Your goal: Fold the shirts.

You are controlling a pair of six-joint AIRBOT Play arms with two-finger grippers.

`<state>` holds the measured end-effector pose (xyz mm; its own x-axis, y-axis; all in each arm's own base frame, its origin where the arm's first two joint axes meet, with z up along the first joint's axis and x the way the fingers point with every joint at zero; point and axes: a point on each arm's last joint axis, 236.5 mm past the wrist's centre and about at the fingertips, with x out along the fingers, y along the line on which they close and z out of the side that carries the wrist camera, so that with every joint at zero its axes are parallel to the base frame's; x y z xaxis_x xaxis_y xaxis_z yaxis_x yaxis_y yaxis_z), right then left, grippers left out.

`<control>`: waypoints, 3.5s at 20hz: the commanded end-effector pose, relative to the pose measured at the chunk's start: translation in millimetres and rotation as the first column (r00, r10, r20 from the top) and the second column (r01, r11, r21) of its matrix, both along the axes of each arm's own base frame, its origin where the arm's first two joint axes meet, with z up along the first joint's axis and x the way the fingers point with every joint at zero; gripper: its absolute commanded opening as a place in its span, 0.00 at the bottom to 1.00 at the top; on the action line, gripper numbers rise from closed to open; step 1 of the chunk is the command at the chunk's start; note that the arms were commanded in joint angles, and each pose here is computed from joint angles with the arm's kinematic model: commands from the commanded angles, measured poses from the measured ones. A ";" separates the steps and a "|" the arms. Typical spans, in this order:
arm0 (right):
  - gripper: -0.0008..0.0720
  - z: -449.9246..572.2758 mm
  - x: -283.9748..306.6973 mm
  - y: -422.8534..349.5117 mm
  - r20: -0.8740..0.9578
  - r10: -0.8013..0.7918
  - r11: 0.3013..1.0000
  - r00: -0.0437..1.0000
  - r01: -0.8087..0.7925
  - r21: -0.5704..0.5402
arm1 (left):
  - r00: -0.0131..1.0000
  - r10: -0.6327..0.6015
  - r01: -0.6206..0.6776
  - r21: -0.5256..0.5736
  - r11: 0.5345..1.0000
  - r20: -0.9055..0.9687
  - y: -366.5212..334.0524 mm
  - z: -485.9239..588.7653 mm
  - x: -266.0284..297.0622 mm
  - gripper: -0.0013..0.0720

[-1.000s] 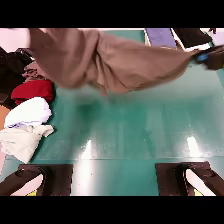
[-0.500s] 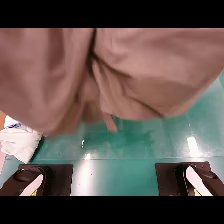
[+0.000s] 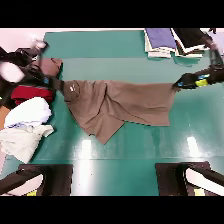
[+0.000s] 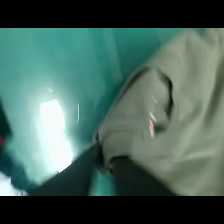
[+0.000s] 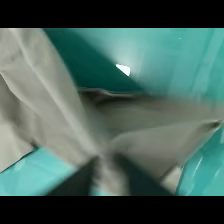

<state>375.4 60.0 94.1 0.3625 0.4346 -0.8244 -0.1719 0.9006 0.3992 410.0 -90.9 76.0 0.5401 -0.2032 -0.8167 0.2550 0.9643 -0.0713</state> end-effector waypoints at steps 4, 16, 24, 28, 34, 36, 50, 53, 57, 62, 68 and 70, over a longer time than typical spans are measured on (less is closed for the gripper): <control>0.63 -15.4 33.7 -10.4 -0.063 -0.039 0.999 0.997 0.041 0.028 | 1.000 0.009 -0.009 0.033 0.999 -0.019 3.9 -15.1 29.8 0.75; 0.63 8.7 -48.8 -5.7 0.047 -0.084 0.996 0.995 0.083 0.010 | 0.815 0.019 -0.200 -0.249 0.948 -0.580 -52.7 -137.5 -113.7 0.75; 0.63 26.5 -45.7 -5.1 0.104 -0.089 0.996 0.991 0.088 0.013 | 0.829 -0.067 -0.133 -0.311 0.941 -0.555 -96.3 -141.4 -125.9 0.75; 0.63 26.5 -45.9 -5.1 0.104 -0.089 0.996 0.991 0.088 0.013 | 0.841 -0.060 -0.135 -0.316 0.939 -0.538 -97.3 -137.6 -119.2 0.64; 0.63 -5.4 -67.8 -24.9 -0.018 -0.116 0.993 0.993 0.115 -0.023 | 0.909 -0.080 -0.025 -0.246 0.969 -0.408 -85.3 -98.1 -77.9 0.05; 0.63 -47.7 -92.2 -47.7 -0.150 -0.195 0.981 0.969 0.194 -0.024 | 0.931 -0.088 0.018 -0.197 0.980 -0.354 -77.3 -77.7 -61.9 0.05; 0.51 -183.4 -96.8 -1.8 -0.472 -0.168 0.922 0.865 0.307 0.234 | 0.952 -0.086 0.024 -0.208 0.978 -0.295 -80.2 -60.8 -46.1 0.05; 0.13 -174.7 -86.9 18.3 -0.427 -0.094 0.953 0.899 0.205 0.224 | 0.954 -0.086 0.025 -0.211 0.977 -0.286 -80.2 -56.3 -46.4 0.05; 0.03 -111.1 -59.2 25.0 -0.227 -0.036 0.974 0.973 0.085 0.209 | 0.997 -0.062 0.050 -0.241 0.969 -0.044 -76.3 31.7 -31.7 0.05; 0.03 111.8 -25.4 14.6 0.372 -0.014 0.995 0.928 -0.025 0.099 | 0.854 -0.013 0.143 -0.210 0.967 0.521 -43.1 273.0 -65.1 0.05; 0.03 353.6 -99.6 -7.0 0.841 -0.037 0.992 0.540 0.124 -0.035 | 0.467 0.115 0.240 -0.251 0.938 0.877 -0.2 488.8 -208.0 0.05; 0.03 385.0 -119.4 -13.0 0.875 -0.039 0.981 0.483 0.184 -0.058 | 0.384 0.152 0.269 -0.268 0.925 0.911 7.9 520.9 -240.5 0.05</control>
